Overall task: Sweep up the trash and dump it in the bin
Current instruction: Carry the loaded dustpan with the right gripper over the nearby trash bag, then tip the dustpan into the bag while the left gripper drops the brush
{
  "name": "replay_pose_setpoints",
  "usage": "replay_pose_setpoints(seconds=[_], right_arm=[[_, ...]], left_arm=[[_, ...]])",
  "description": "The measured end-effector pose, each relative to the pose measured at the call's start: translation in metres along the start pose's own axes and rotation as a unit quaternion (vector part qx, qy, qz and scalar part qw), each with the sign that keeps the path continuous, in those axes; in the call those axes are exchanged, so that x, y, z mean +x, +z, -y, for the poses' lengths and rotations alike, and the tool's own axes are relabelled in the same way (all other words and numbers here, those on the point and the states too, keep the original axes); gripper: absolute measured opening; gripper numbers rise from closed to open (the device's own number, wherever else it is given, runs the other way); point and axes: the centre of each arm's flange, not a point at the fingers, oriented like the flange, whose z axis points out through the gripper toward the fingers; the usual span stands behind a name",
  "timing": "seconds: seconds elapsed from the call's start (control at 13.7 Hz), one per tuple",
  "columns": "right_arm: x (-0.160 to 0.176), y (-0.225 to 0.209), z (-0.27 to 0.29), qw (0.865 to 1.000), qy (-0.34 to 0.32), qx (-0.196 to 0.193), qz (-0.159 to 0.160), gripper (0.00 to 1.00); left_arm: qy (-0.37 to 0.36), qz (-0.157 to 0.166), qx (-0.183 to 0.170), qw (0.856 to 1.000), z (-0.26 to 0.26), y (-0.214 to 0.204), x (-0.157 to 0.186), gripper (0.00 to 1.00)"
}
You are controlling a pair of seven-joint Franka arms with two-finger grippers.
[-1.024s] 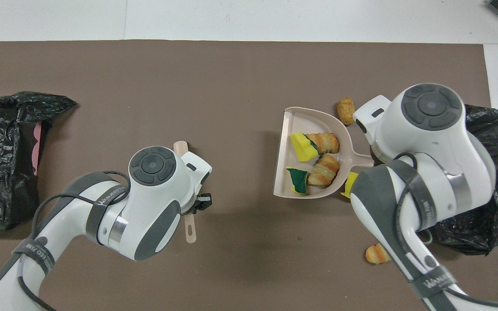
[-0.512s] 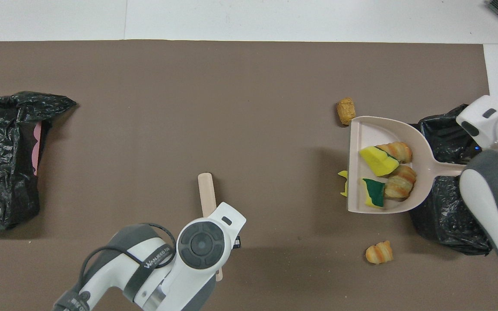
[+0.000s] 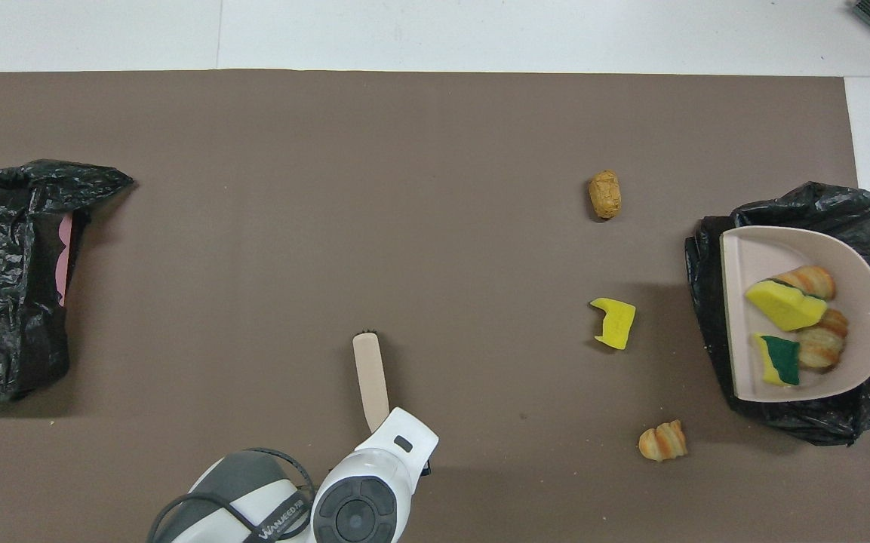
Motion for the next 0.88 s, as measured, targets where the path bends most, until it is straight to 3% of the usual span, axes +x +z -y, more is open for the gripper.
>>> replay_pose_setpoints(seconds=[0.22, 0.29, 0.73, 0.88], right_arm=[[-0.046, 0.000, 0.008, 0.998, -0.034, -0.040, 0.029, 0.31], [-0.056, -0.001, 0.008, 0.997, -0.045, -0.050, 0.048, 0.31], [-0.064, -0.008, -0.001, 0.981, -0.094, -0.067, 0.157, 0.31], [-0.062, -0.006, -0.002, 0.977, -0.087, -0.059, 0.187, 0.31]], left_arm=[[-0.006, 0.003, -0.004, 1.000, 0.001, 0.000, 0.002, 0.26], [-0.004, 0.003, -0.005, 1.000, 0.001, 0.000, 0.003, 0.31], [0.001, 0.009, -0.009, 1.000, 0.017, -0.004, 0.036, 0.99], [-0.019, 0.014, -0.008, 1.000, 0.024, -0.011, 0.056, 1.00]])
